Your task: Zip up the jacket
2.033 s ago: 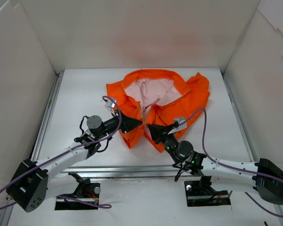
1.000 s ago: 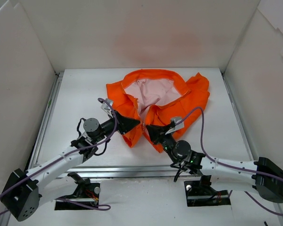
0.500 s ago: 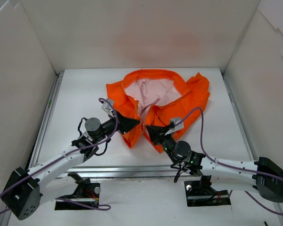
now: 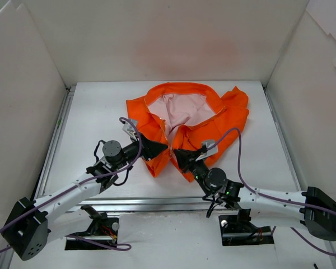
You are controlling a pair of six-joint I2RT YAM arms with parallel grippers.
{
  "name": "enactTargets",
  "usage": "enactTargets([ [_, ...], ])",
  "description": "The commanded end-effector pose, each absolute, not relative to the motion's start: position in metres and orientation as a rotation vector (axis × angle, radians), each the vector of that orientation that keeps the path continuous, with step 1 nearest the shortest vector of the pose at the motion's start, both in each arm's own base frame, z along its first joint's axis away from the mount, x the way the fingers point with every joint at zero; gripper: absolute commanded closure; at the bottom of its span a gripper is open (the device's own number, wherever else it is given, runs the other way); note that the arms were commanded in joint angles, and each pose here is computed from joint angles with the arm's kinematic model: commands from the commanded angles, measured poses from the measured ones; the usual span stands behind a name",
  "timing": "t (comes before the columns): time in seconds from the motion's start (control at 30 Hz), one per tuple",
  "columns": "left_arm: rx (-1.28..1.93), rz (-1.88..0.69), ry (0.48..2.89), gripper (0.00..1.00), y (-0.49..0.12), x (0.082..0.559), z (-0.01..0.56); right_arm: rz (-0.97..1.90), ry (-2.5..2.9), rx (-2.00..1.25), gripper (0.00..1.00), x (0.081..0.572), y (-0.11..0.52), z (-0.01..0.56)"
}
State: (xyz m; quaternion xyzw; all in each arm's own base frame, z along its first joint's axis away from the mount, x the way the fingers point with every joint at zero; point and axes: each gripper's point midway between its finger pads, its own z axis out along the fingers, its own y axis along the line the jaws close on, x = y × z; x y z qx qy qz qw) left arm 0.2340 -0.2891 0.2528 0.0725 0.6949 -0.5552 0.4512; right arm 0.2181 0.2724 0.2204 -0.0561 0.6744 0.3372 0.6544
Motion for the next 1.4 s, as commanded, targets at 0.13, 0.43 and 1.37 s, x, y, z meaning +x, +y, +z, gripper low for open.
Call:
enactTargets([
  [0.13,0.233,-1.406,1.541,1.00,-0.293,0.234,0.306,0.855,1.397,-0.031,1.00,0.219,0.274,0.276],
  [0.43,0.231,-1.377,1.574,1.00,-0.298,0.230,0.303,0.834,1.401,-0.036,1.00,0.221,0.274,0.278],
  [1.37,0.395,-1.248,1.666,1.00,-0.305,0.211,0.292,0.852,1.502,-0.140,1.00,0.208,0.294,0.302],
])
